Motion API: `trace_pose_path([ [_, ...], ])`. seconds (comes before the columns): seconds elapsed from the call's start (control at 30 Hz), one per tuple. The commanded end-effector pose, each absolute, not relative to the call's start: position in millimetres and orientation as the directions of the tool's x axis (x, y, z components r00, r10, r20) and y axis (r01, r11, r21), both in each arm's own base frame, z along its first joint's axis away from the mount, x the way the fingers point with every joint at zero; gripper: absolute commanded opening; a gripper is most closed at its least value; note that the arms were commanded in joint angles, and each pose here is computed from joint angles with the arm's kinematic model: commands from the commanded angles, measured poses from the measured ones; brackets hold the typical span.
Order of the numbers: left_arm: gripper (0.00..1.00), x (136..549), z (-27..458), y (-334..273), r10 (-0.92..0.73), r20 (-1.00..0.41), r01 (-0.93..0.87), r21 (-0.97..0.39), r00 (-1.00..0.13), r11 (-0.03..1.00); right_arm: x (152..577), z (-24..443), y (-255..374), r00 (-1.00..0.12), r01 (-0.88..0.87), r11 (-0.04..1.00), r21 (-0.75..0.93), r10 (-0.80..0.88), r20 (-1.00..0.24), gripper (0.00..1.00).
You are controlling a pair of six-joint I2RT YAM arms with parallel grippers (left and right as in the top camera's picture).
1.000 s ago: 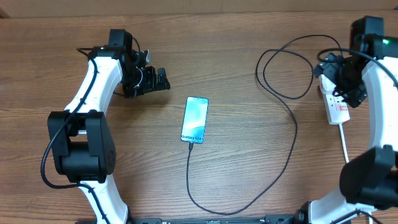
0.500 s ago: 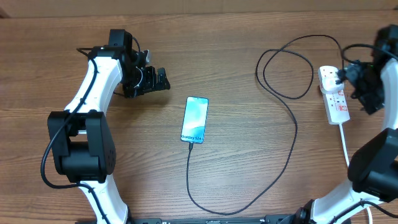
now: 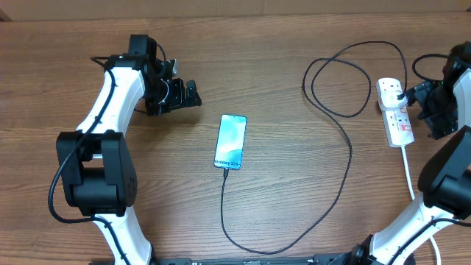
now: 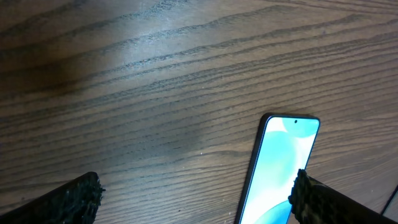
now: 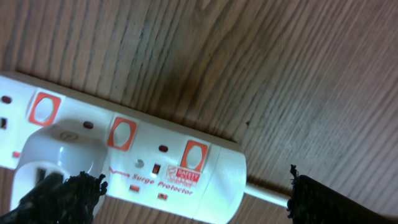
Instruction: Plug charger to phone and switch on socket
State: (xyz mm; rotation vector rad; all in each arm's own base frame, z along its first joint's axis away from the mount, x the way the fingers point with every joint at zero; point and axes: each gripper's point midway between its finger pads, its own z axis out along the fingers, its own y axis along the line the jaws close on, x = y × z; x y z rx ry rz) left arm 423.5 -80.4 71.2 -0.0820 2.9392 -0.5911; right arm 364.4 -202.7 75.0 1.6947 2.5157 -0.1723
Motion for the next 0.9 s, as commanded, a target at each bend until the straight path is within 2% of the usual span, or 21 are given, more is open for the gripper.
trace_pose_path([
  [0.0,1.0,427.6,71.0,-80.9,-0.072,-0.137,-0.014,-0.385,-0.988,0.923,365.0,65.1,-205.6,-0.369,0.929,0.365,-0.054,0.917,-0.149,1.0],
  [0.43,1.0,427.6,71.2,-80.9,-0.072,-0.137,-0.014,-0.385,-0.988,0.923,370.7,55.6,-213.8,-0.363,0.932,0.357,-0.063,0.914,-0.179,1.0],
  [0.87,1.0,427.6,71.0,-80.9,-0.072,-0.137,-0.014,-0.385,-0.988,0.923,369.4,22.7,-213.3,-0.371,0.927,0.359,-0.105,0.919,-0.135,1.0],
])
